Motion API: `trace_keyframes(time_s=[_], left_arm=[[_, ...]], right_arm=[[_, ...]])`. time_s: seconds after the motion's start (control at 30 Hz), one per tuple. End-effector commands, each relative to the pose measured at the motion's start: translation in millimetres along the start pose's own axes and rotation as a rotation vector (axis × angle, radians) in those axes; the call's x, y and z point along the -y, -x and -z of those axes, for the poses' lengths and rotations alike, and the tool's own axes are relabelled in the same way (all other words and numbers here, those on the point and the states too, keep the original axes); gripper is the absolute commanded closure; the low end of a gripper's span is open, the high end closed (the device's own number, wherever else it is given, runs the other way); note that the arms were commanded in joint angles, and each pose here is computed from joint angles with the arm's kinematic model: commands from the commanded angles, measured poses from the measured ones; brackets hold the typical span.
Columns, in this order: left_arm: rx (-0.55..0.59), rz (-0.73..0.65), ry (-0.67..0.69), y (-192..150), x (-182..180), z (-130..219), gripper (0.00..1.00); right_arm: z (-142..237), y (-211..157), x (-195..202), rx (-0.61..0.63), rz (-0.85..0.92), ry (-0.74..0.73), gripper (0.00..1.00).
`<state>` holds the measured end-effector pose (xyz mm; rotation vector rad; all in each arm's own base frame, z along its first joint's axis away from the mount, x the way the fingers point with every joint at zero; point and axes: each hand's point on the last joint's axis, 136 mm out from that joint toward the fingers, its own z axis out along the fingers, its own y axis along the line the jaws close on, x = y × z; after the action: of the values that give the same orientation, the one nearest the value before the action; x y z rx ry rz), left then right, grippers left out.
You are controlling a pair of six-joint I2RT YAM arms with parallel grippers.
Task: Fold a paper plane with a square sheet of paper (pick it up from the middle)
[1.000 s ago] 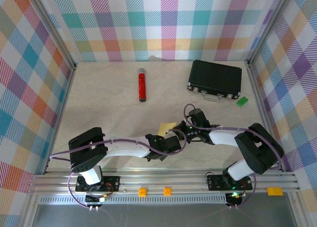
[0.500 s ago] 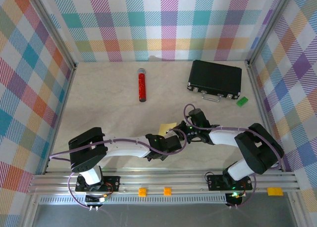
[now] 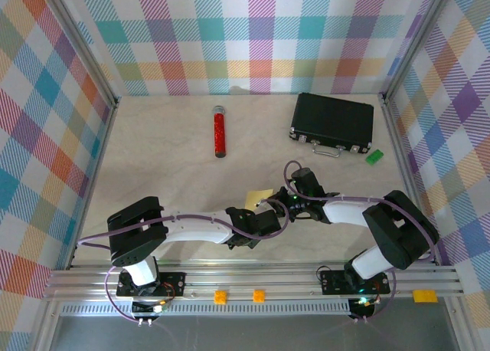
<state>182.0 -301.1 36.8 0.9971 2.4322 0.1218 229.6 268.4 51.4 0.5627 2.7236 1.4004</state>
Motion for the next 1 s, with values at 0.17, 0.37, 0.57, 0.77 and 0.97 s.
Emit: trace_keyframes(time_s=[0.17, 0.37, 0.57, 0.77, 0.97], left_arm=[[-0.018, -0.005, 0.012, -7.2, 0.4, -2.6, 0.89], [-0.004, 0.004, -0.005, -4.3, 1.6, -1.1, 0.99], [-0.005, 0.090, -0.094, -9.2, 3.8, -2.5, 1.00], [0.053, 0.230, -0.324, -0.4, 13.6, 2.7, 1.00], [0.036, 0.301, -0.438, -4.5, 17.3, -3.7, 1.00]], right_arm=[[-3.9, -1.0, -6.0, -0.020, 0.003, 0.005, 0.94], [-2.6, -1.6, -6.2, -0.017, 0.011, 0.009, 0.87], [15.7, 1.6, 8.1, 0.049, 0.040, -0.088, 0.60], [42.1, 5.6, 23.4, 0.132, 0.063, -0.200, 0.54], [45.1, 2.3, 29.8, 0.138, 0.053, -0.203, 0.53]])
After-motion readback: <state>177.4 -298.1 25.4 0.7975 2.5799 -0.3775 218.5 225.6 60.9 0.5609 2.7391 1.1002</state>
